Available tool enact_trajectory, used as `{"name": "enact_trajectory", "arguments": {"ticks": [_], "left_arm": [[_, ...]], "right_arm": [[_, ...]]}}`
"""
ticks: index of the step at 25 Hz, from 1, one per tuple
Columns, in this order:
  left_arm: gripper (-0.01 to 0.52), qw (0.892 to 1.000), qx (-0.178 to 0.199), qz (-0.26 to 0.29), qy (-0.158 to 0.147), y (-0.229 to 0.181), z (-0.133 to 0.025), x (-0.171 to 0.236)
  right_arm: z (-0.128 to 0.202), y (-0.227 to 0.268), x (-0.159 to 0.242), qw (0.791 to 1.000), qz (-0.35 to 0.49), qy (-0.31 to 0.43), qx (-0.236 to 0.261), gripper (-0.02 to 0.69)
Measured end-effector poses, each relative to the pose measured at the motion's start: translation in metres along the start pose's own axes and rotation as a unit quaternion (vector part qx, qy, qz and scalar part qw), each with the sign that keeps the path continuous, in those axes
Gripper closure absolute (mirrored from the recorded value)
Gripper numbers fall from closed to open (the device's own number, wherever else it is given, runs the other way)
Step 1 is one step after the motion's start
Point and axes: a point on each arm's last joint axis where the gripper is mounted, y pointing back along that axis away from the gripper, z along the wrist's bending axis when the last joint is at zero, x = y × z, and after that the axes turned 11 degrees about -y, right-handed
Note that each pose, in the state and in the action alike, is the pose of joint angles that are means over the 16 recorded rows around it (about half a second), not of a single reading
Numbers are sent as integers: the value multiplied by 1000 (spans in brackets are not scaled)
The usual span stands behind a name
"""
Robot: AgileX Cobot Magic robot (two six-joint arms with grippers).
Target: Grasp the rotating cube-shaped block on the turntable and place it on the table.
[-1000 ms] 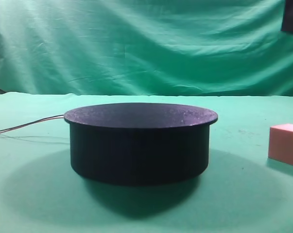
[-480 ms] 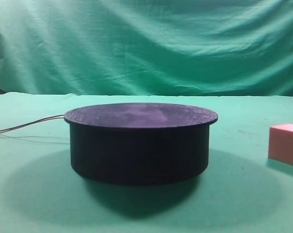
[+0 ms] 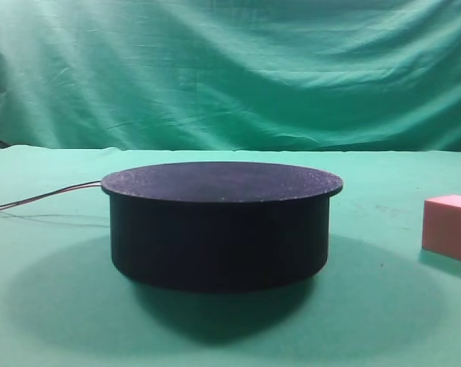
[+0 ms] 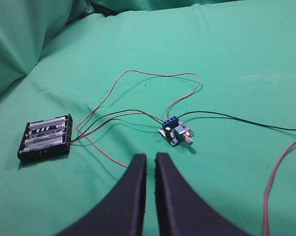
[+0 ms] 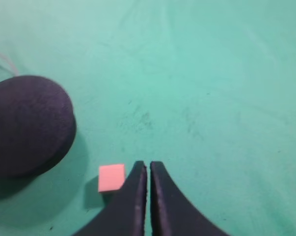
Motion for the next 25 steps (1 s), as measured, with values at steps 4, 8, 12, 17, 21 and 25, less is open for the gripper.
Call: {"name": "enact_trajectory", "arguments": {"ticks": [4,8,12,17,21,25], "left_arm": [[514,1000,0,0,0,0,0,0],[514,1000,0,0,0,0,0,0],[514,1000,0,0,0,0,0,0],[514,1000,0,0,0,0,0,0],[514,1000,0,0,0,0,0,0],[514,1000,0,0,0,0,0,0]], "right_arm": [[-14,2,29,997,-72,-22,28,665],[-24,0,62,988,-135,-49,55,665],[-31,-6,91,979,-176,-71,76,665],[-35,-15,113,972,-197,-93,90,665],[-36,-19,122,969,-202,-104,96,665],[-37,-22,126,969,-201,-108,98,665]]}}
